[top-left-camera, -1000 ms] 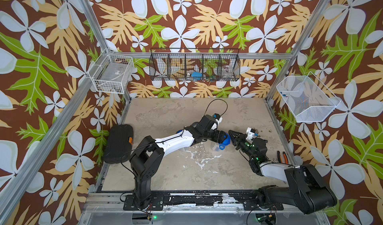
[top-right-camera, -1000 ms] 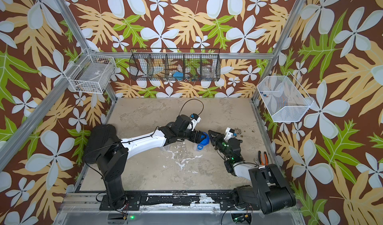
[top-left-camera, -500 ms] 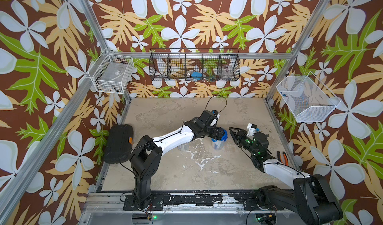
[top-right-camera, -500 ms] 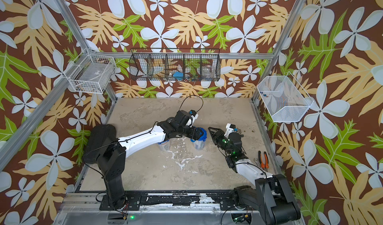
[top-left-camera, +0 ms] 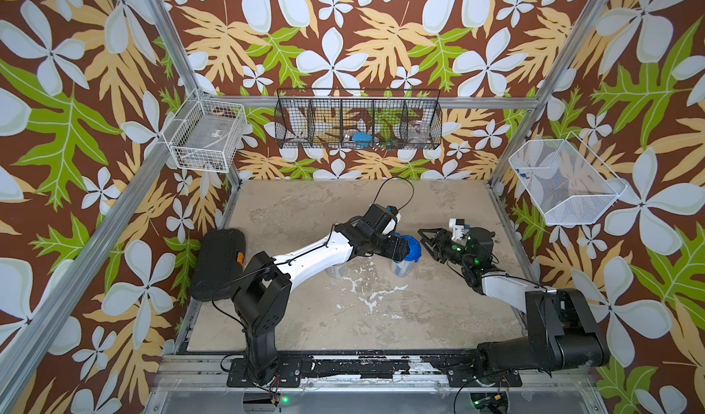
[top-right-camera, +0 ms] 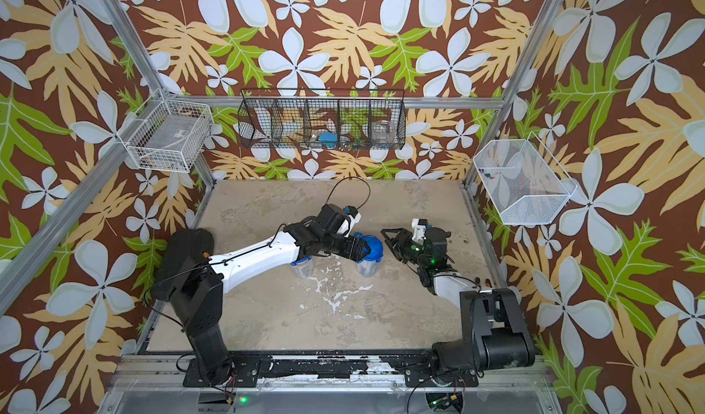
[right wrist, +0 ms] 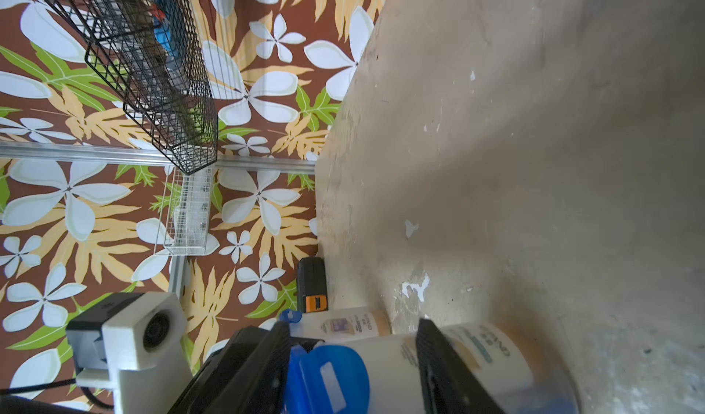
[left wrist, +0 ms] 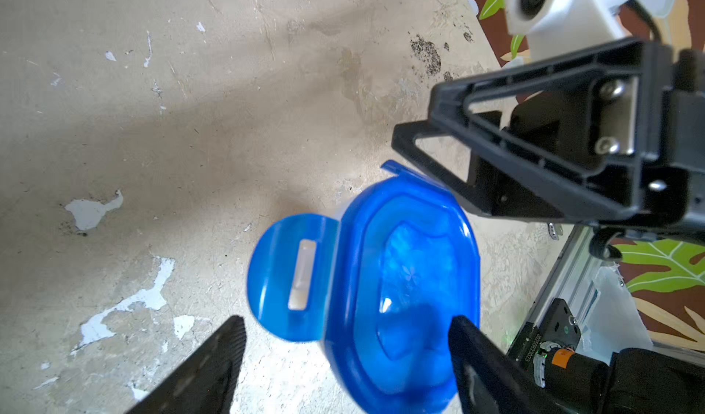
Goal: Take out toiletry kits
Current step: Open the lid of the container, then place the lid at the center of the board.
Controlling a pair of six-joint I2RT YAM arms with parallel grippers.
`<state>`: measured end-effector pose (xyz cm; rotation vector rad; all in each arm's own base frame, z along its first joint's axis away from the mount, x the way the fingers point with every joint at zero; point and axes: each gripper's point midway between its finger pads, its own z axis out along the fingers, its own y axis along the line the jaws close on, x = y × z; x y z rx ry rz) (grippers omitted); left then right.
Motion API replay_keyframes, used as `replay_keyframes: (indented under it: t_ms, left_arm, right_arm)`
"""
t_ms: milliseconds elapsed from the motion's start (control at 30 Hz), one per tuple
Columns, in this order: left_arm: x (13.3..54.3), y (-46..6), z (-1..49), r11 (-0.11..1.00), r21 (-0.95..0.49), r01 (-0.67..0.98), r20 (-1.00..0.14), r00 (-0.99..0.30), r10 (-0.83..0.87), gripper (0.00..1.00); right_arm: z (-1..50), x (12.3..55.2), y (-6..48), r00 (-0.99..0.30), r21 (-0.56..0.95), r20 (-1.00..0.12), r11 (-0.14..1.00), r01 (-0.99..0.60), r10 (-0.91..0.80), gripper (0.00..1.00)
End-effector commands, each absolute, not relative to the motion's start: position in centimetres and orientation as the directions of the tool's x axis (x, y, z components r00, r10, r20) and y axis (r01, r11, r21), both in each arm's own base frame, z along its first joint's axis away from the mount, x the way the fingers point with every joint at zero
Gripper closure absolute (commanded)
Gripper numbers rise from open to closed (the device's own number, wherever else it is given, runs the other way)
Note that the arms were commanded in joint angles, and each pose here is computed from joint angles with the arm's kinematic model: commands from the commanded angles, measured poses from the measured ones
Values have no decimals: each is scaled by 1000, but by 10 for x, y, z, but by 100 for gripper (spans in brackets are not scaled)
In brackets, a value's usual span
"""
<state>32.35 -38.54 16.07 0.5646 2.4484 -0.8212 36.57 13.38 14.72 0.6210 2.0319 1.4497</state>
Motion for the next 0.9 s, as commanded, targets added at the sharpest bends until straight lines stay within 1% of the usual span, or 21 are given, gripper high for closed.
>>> replay_keyframes:
  t_ms: [0,100,167,267,367,533,733,867]
  left_arm:
    - [324,-395,175,698,-485,526,-582,-791,192,14]
    - [326,-399,184,687,-499,528,-588,-789,179,14]
    - [328,-399,184,694,-488,529,-594,-784,181,14]
    - [328,-399,182,693,-481,537,-596,-780,191,14]
    - [324,-406,195,644,-509,572,-620,-762,186,14]
    - [317,-418,226,571,-546,613,-662,-734,155,14]
    - [292,-436,248,496,-557,666,-689,-704,172,13]
    - [266,-454,241,454,-571,684,-677,-705,211,13]
  right_arm:
    - [159,359,141,-764,960,-179,279,1,620,45]
    - [150,353,131,-741,932,-207,360,49,638,45]
    - [151,348,122,-712,904,-258,423,61,653,45]
    - [157,340,113,-686,882,-307,469,56,660,45]
    - [158,333,103,-668,851,-334,517,89,665,45]
    - [136,309,85,-669,766,-341,608,208,660,46]
    - [123,281,71,-671,697,-363,666,264,646,46]
    - [118,266,51,-644,644,-385,692,326,661,46]
